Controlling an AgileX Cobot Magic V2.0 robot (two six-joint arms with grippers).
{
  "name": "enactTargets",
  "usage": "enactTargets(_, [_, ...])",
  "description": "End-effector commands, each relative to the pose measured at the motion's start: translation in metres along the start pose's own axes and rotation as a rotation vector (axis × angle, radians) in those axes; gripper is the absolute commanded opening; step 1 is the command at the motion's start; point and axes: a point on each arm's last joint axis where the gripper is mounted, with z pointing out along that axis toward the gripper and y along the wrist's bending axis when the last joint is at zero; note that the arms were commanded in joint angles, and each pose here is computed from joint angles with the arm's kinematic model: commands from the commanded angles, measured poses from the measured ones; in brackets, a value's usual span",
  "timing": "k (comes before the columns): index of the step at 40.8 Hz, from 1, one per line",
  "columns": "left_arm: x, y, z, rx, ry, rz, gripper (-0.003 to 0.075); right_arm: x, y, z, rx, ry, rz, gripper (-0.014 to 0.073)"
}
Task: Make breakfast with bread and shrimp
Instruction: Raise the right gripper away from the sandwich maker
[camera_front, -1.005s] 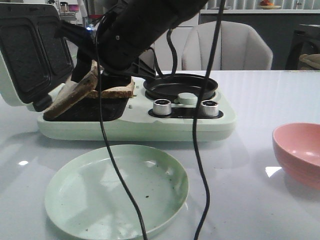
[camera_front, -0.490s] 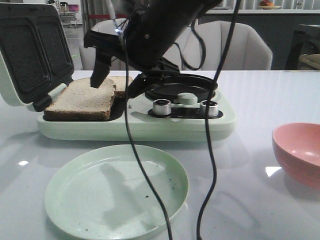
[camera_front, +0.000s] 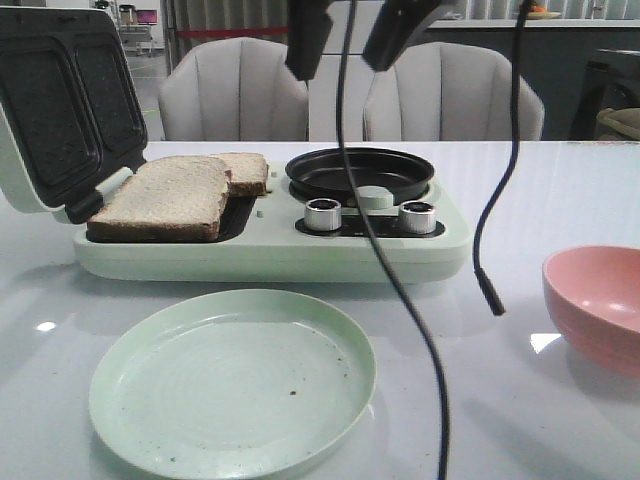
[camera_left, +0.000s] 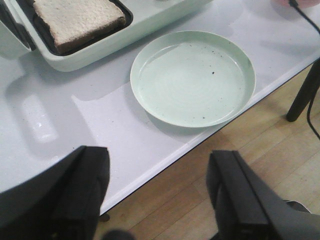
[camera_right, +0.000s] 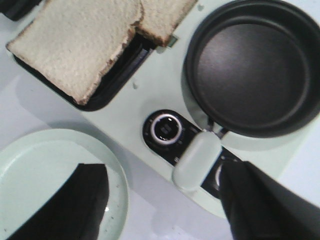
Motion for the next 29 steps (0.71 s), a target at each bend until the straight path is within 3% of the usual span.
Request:
enactTargets(1, [-0.013,0.000,-0.004,0.002,-0.092,-0.007,0.0476,-0.005,0.006,-0.055,0.042,-0.133,-0.040,0.0568])
enactTargets(8, [-0.013,0.000,-0.004,0.002,-0.092,-0.007,0.0476,0.020,0.023,-0.083,-0.009,-0.189,-0.060,0.0568])
enactTargets(29, [-0.013,0.000,-0.004,0.002,-0.092,-0.007,0.0476,0.159,0.011,-0.119,-0.060,-0.221,0.026,0.0568])
